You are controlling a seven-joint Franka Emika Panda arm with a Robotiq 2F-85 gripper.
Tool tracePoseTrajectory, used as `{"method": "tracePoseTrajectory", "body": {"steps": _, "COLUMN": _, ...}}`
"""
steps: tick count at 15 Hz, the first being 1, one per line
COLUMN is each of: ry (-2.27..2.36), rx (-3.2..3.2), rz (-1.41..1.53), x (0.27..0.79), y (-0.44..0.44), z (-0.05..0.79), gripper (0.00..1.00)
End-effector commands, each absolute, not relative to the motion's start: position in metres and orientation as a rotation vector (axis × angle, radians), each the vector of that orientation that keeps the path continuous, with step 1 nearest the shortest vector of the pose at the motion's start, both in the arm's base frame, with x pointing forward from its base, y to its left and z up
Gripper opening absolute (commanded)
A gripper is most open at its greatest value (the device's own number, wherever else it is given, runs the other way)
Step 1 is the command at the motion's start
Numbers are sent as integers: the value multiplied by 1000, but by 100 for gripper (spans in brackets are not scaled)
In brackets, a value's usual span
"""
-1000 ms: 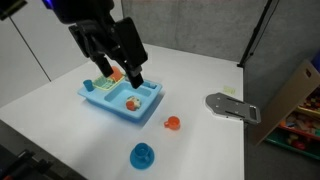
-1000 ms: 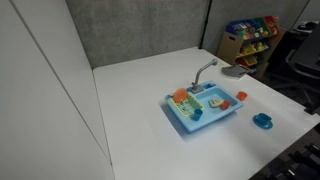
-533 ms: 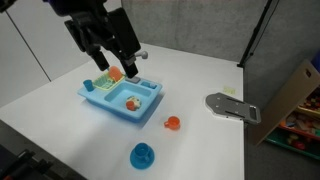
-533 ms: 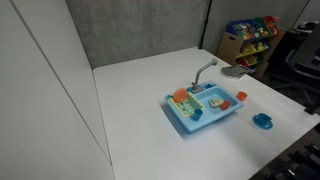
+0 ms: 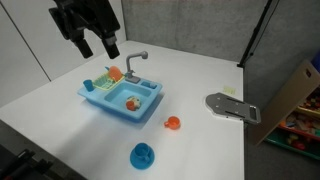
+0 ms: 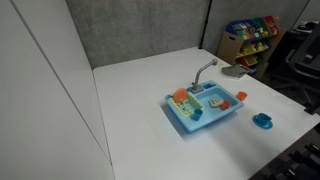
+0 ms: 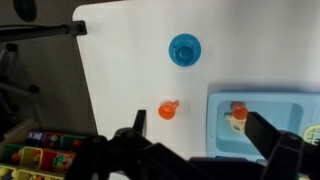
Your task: Remove the orange cup from the sink and put it on the countertop next to blue cup
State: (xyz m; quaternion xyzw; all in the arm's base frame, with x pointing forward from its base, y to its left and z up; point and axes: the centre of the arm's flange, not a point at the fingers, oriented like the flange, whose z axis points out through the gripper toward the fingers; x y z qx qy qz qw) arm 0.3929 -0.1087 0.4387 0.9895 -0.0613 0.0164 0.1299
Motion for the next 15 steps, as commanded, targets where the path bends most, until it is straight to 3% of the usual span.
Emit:
{"method": "tracePoseTrajectory", "body": {"steps": 1, "ry": -164, "rx": 2895, "rz": -60, "x": 424, "y": -98, "z": 437, "gripper": 100}}
{"method": "tracePoseTrajectory", "body": {"steps": 11, "ry": -40, "rx": 3027, "rz": -194, "x": 480, "y": -79, "z": 378, "gripper": 100}}
{"method": "tracePoseTrajectory", "body": {"steps": 15, "ry": -51, "rx": 3017, "rz": -209, "x": 471, "y": -75, "z": 370, "gripper": 100}}
